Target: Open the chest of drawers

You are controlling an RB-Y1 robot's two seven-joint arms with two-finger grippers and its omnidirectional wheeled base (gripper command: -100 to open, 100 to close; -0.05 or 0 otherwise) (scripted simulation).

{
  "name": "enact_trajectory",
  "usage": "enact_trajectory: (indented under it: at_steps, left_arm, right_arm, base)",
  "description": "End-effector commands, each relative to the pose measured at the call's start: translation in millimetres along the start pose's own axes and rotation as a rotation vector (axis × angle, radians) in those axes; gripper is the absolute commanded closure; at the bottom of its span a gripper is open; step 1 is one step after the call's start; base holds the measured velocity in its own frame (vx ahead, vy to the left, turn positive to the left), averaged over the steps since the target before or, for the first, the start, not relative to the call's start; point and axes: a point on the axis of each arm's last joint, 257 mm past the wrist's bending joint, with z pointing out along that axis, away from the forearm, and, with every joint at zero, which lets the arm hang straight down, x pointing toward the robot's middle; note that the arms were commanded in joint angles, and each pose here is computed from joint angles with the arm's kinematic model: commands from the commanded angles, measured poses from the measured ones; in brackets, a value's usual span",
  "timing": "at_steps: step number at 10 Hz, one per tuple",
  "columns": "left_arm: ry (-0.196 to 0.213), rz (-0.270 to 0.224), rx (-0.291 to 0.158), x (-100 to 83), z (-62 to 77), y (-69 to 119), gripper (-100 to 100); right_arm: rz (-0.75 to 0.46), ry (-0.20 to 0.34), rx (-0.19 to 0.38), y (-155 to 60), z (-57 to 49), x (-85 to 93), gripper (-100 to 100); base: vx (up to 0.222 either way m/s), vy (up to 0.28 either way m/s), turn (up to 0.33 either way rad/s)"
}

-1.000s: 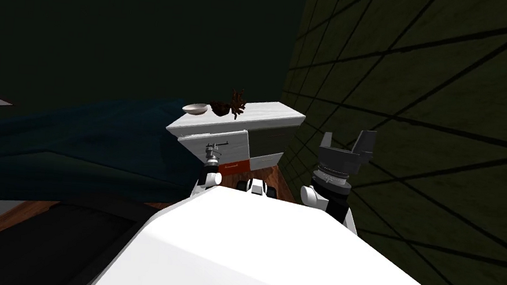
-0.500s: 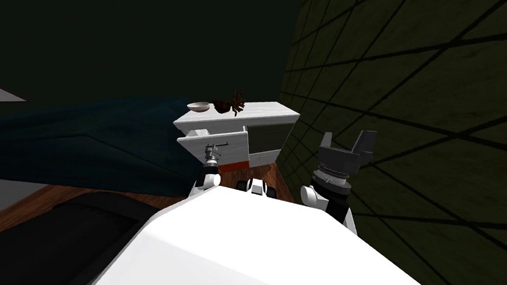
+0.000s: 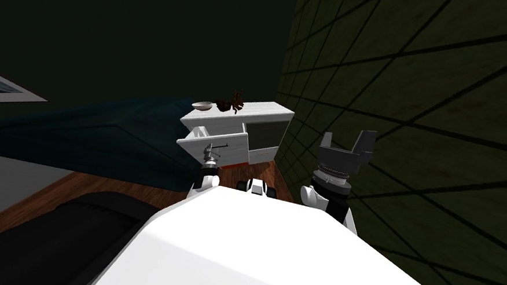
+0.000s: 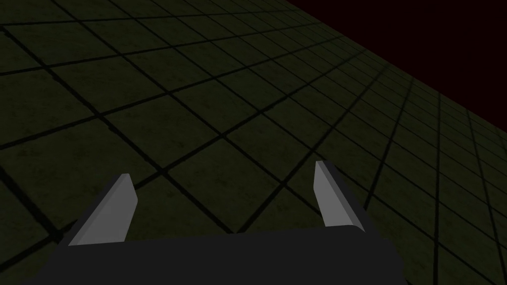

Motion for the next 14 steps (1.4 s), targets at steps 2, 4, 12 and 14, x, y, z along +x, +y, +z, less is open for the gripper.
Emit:
enact_trajectory:
  at_steps: [2, 4, 12, 14]
  left_arm:
    - [-0.001, -0.004, 0.003, 2.5, -6.0, -24.4, -100]
    - [-0.002, -0.005, 0.003, 4.1, -10.1, -36.2, -100]
    - [-0.018, -0.002, -0.030, 0.4, -21.1, -38.9, 0]
    - [-0.019, -0.002, -0.033, -0.3, -21.5, -37.7, 0]
  right_arm:
    - [0.000, 0.000, 0.000, 0, 0.0, 0.0, 0]
    - [0.000, 0.000, 0.000, 0, 0.0, 0.0, 0]
    - [0.000, 0.000, 0.000, 0, 0.0, 0.0, 0]
    - [0.000, 0.000, 0.000, 0, 0.0, 0.0, 0]
  base:
    - [0.047, -0.006, -0.002]
    - [0.040, 0.000, -0.004]
    - [0.014, -0.002, -0.002]
    - [0.000, 0.000, 0.000]
